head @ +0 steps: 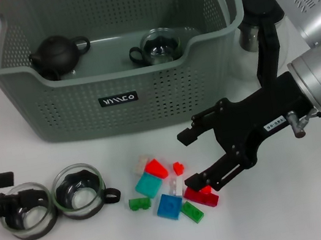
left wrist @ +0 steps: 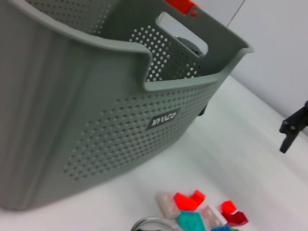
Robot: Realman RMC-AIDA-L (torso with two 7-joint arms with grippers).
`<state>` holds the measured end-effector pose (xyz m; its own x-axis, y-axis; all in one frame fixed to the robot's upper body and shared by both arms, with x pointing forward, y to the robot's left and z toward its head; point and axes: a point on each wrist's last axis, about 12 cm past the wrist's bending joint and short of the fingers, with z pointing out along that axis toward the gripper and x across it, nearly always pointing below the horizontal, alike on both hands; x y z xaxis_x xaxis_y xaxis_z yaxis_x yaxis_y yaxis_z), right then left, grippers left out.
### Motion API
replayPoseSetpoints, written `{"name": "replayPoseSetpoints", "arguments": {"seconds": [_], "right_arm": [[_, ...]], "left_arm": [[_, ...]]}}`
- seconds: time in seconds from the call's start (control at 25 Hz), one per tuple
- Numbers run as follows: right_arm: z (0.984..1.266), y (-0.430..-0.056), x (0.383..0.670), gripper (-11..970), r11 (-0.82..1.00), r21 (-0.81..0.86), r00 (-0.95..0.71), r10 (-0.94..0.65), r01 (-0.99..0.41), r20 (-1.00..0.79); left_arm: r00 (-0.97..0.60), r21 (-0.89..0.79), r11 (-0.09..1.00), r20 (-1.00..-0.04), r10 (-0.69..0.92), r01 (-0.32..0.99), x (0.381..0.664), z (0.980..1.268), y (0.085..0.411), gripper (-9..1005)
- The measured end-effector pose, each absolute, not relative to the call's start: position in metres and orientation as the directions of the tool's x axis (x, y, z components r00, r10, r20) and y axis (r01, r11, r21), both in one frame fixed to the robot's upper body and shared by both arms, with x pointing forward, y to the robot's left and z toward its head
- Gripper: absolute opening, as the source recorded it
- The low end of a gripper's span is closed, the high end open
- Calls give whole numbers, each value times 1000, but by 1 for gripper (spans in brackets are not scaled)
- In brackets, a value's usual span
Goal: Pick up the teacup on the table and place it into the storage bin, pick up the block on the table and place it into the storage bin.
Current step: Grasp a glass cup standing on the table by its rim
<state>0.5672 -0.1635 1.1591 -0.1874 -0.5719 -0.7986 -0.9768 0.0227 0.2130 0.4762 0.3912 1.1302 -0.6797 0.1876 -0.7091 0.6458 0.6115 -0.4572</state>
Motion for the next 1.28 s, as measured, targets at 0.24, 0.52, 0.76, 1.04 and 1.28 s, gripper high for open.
{"name": "replayPoseSetpoints", "arguments": {"seconds": [0.24, 0.52, 0.76, 1.04, 1.28], "right_arm": [[1160, -164, 568, 928, 19, 208, -181, -574, -978, -798], [1162, -169, 571, 928, 22, 190, -167, -589, -981, -791], [1166, -169, 574, 928, 13, 168, -142, -595, -986, -791], [1167, -167, 576, 928, 0, 156, -125, -600, -988, -790], [1168, -165, 576, 927, -8, 152, -117, -600, -988, -791]], "left_arm": [[-754, -482, 676, -635, 169, 557, 483, 1146, 398, 882], [-861, -559, 729, -501, 82, 395, 478, 1152, 400, 873], [-915, -580, 759, -401, 49, 295, 478, 1148, 400, 865], [-955, -543, 822, -298, 4, 173, 489, 1139, 395, 856], [-969, -526, 840, -247, -1, 133, 499, 1140, 386, 848]]}}
